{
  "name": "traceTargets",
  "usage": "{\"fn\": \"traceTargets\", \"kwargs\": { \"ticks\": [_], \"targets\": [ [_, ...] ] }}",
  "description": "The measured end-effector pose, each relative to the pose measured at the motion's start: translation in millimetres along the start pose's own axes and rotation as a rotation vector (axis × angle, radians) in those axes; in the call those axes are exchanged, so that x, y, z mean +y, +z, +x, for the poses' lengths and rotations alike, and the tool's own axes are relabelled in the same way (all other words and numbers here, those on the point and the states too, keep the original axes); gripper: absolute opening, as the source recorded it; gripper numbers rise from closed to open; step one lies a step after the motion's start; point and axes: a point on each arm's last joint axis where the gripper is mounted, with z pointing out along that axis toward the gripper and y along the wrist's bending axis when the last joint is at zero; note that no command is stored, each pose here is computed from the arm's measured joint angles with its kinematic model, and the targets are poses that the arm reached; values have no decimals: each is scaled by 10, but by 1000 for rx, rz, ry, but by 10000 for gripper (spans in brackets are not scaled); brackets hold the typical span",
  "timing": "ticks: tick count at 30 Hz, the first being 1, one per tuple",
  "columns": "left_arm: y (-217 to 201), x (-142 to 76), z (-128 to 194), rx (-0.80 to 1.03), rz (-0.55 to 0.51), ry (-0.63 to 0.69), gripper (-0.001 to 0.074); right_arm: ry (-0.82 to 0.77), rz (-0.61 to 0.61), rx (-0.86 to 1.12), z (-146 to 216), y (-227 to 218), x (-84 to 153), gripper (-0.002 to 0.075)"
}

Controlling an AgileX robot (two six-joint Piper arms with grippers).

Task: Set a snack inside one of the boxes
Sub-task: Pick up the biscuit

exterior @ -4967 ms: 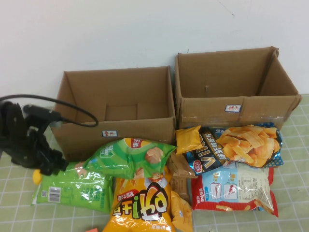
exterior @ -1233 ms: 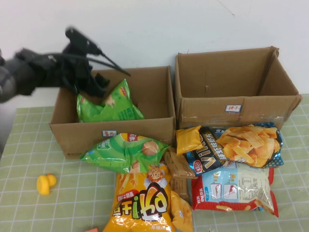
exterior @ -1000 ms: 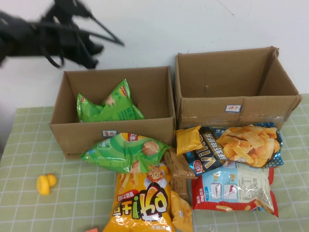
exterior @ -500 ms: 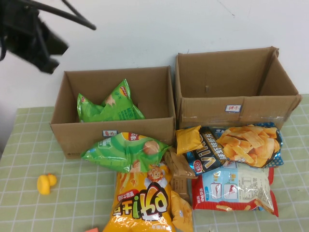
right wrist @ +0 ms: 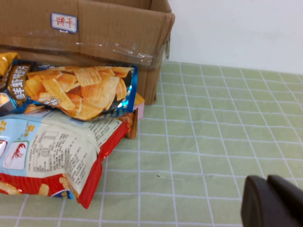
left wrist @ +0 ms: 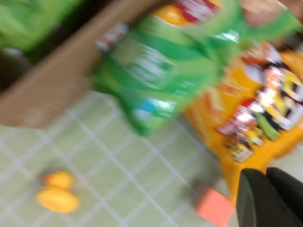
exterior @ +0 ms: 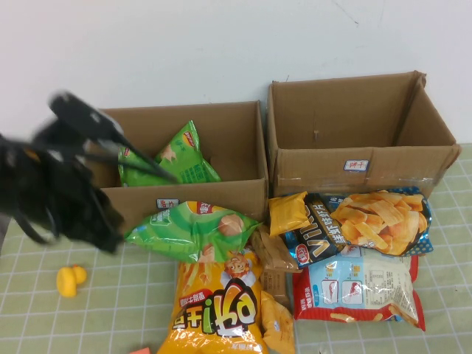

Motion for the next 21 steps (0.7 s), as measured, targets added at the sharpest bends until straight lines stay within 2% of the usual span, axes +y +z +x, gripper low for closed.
{"fn": "traceTargets", "kwargs": {
  "ticks": [5,9,16,21],
  "targets": [
    [213,-391,112,71,86,78,0,0,0,0,0,0,0,-2],
    [333,-737,141,98,105,168,0,0,0,0,0,0,0,-2],
    [433,-1335,19,-23,120,357,0,0,0,0,0,0,0,-2],
    [598,-1513,0,-34,140,403,0,6,0,0,0,0,0,-2]
  ]
}}
